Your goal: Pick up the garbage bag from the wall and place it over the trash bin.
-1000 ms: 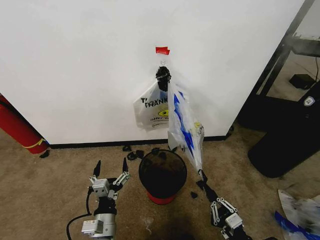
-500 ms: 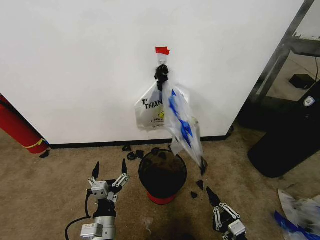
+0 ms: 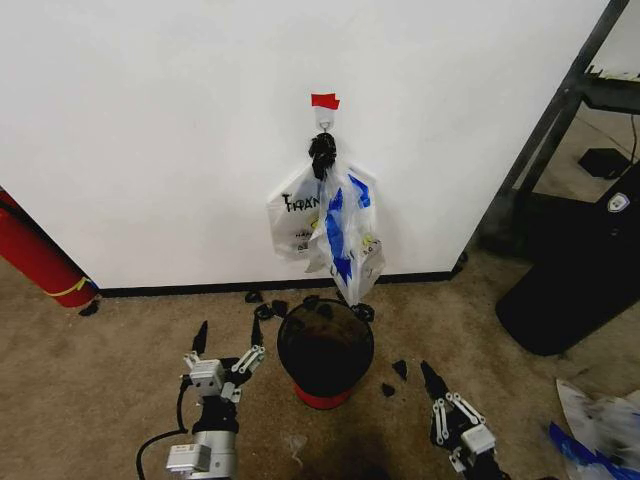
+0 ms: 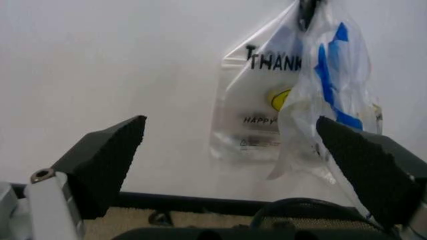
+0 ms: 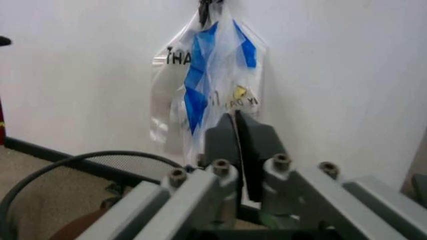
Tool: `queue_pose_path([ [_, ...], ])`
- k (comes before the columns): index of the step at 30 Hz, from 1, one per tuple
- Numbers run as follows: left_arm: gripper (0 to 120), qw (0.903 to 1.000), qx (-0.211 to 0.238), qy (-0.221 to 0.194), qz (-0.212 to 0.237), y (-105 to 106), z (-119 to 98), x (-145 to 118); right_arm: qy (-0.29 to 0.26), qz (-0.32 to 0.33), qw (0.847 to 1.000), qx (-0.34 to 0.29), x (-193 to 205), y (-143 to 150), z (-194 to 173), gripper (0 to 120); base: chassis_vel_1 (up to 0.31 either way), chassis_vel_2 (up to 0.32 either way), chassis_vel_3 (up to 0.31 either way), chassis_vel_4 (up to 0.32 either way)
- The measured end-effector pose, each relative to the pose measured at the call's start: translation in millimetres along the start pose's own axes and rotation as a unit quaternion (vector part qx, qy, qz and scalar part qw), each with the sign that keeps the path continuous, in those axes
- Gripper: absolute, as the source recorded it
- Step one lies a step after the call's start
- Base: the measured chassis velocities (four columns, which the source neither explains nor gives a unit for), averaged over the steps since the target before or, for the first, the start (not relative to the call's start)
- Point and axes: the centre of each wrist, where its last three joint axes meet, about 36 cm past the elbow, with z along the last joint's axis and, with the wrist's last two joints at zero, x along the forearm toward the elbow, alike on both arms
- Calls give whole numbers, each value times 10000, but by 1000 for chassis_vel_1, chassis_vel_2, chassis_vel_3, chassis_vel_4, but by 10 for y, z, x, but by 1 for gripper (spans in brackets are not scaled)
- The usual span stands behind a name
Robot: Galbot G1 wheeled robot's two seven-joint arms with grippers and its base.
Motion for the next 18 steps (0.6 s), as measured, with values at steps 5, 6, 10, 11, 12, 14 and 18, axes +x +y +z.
queue_pose_path([
  [5,100,10000,-68,-22,44,-1,19,-25,79,-126,9990,413,-661,-94,-52,22,0,0,0,0],
  [6,100,10000,-57,-5,55,-6,26,-29,88,-144,9987,491,-751,-131,-70,27,0,0,0,0],
  [10,100,9997,11,91,245,-61,78,-79,170,-116,9964,819,-1032,-294,-124,39,0,0,0,0],
  [11,100,9996,11,125,256,-58,89,-72,168,-162,9954,931,-1167,-353,-105,44,0,0,0,0],
  [12,100,9996,15,141,251,-55,91,-68,175,-213,9947,988,-1255,-382,-80,47,0,0,0,0],
  [14,100,9996,37,180,215,-52,98,-62,170,-382,9929,1114,-1508,-421,3,55,0,0,0,0],
  [18,100,9997,74,196,153,-73,105,-75,75,-712,9891,1286,-1870,-413,85,69,0,0,0,0],
])
